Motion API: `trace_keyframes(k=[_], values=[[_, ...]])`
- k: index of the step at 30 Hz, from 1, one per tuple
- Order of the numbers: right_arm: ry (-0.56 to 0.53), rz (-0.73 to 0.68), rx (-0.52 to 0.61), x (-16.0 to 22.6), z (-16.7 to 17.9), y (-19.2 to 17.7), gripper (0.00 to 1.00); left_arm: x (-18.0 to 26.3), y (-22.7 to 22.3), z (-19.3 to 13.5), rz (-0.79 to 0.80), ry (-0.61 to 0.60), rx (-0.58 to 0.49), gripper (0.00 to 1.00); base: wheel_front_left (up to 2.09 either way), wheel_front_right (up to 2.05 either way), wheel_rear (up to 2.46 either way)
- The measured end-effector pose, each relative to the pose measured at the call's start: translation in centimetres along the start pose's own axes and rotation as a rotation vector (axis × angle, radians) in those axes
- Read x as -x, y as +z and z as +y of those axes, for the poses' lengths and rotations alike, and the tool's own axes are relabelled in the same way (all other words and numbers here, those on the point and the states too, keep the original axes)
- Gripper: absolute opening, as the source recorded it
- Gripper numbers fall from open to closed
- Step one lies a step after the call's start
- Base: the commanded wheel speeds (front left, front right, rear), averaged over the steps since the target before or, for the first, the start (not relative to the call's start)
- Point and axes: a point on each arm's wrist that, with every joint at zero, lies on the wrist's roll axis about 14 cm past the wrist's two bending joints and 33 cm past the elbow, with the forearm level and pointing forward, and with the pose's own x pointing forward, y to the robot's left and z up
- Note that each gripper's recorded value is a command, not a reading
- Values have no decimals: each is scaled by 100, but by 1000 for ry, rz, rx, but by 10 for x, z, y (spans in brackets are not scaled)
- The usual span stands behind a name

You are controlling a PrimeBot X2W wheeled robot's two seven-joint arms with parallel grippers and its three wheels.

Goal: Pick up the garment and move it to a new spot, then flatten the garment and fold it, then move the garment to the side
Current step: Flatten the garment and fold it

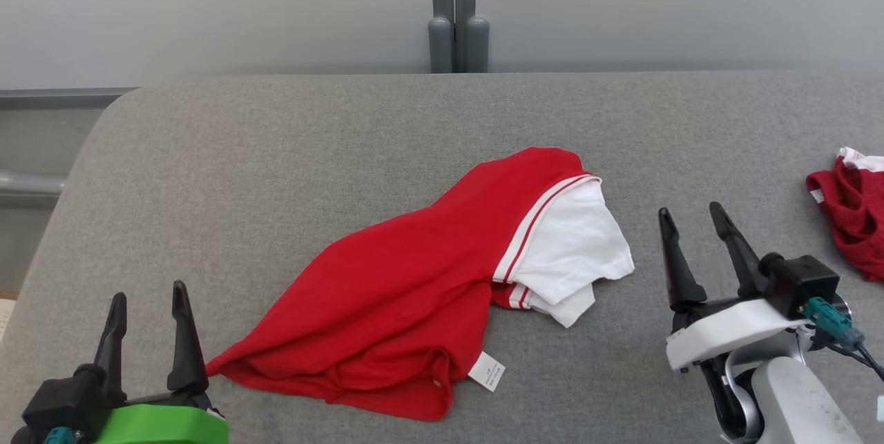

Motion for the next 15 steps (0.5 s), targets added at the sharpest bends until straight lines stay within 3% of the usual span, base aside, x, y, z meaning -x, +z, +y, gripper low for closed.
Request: trace_keyframes(k=[6,9,15], values=[[81,145,-21,-25,14,-28,100,-4,-7,-12,12,-33,13,100,0,0,0],[159,202,62,-51,21,-30,100,-10,-10,-20,13,-53,17,100,0,0,0],[179,362,32,-95,20,-48,100,-14,-21,-22,41,-40,47,100,0,0,0]])
